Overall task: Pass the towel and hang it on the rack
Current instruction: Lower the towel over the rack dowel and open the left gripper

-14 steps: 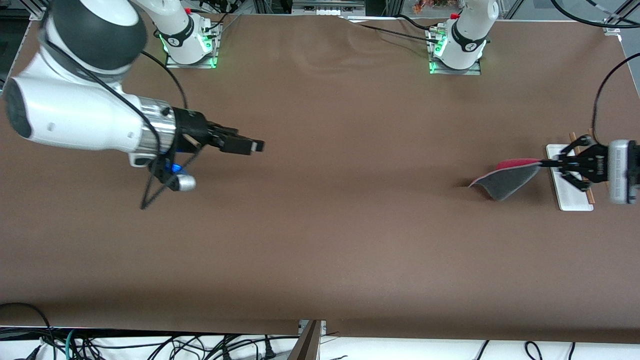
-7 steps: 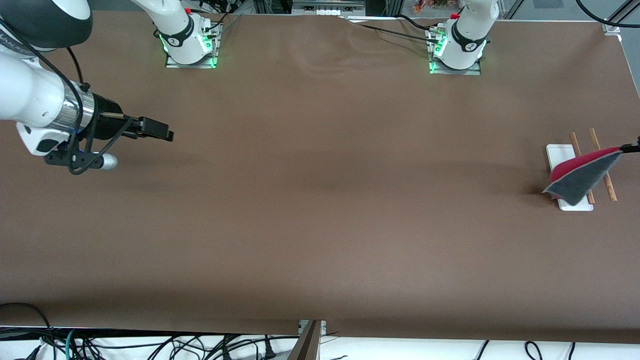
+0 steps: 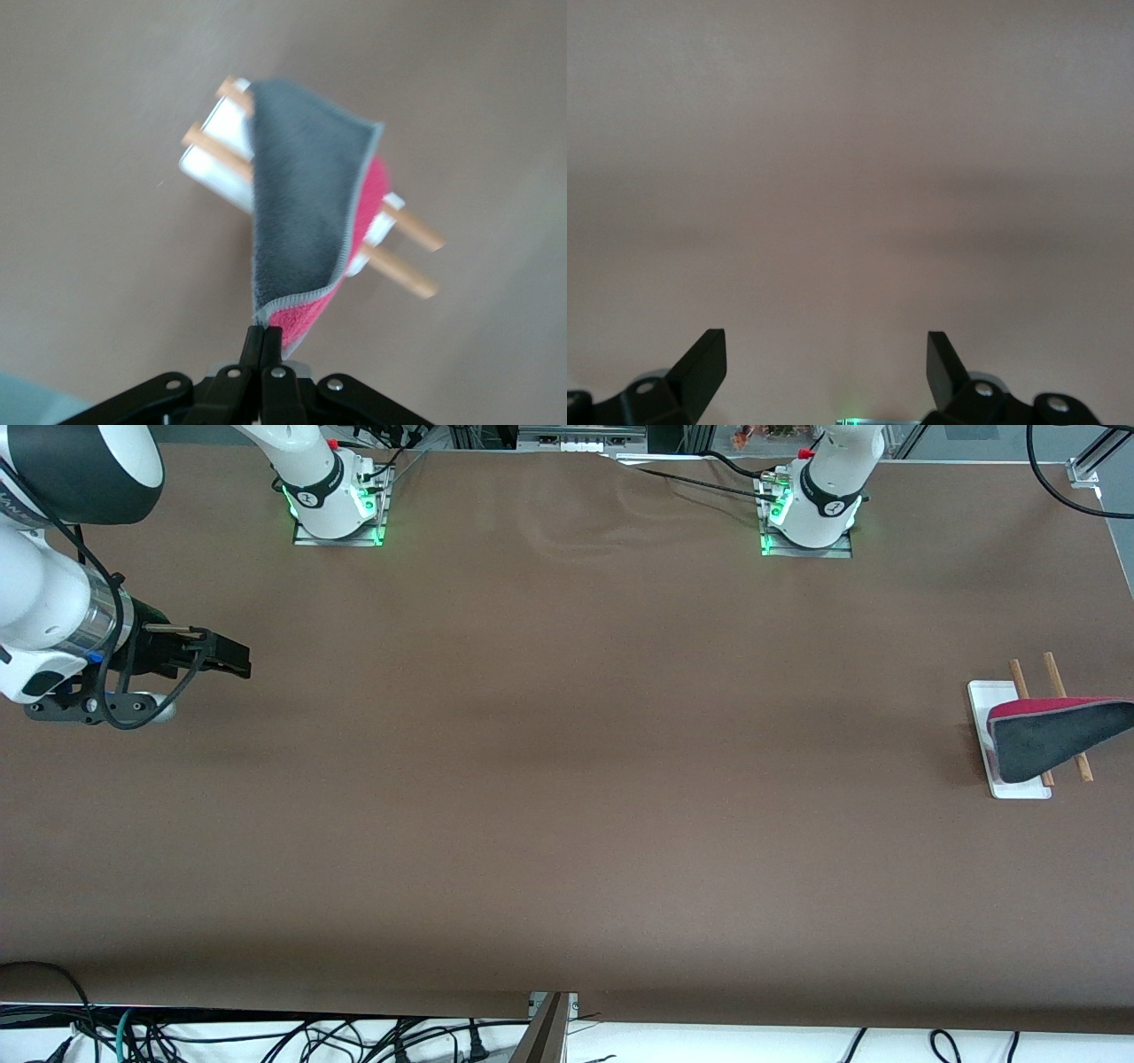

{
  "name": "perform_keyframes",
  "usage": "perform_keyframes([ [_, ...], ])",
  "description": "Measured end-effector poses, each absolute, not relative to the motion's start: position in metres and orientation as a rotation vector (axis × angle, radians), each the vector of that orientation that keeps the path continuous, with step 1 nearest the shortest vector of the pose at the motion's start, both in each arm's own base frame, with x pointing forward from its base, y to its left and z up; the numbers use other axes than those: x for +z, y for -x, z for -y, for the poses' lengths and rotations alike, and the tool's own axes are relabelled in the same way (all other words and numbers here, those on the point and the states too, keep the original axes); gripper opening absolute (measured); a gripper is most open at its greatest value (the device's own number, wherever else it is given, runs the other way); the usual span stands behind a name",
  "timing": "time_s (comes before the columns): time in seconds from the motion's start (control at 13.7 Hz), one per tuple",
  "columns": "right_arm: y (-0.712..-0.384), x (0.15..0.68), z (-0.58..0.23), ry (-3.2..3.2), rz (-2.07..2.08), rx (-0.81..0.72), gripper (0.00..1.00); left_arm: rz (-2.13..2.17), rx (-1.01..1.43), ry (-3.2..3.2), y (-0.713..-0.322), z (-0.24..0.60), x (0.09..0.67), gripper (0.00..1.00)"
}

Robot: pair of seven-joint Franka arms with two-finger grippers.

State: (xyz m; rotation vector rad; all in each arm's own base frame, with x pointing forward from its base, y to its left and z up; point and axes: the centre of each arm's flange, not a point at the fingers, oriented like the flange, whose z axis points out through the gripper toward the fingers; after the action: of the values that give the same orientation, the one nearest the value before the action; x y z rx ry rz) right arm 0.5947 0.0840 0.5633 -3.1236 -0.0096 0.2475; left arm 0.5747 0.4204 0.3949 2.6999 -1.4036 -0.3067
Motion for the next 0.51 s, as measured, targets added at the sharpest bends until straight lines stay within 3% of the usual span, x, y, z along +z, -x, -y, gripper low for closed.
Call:
perform_keyframes([
  [0.29, -0.576, 0.556, -0.075, 3.117, 0.025, 0.211, 1.00, 1.484, -0.308, -2.754, -0.593, -0.432, 0.348, 0.01],
  [0.51, -0.580, 0.555, -0.066, 3.118, 0.000, 0.189, 1.00, 1.510, -0.302, -2.773, -0.599, -0.441, 0.309, 0.01],
])
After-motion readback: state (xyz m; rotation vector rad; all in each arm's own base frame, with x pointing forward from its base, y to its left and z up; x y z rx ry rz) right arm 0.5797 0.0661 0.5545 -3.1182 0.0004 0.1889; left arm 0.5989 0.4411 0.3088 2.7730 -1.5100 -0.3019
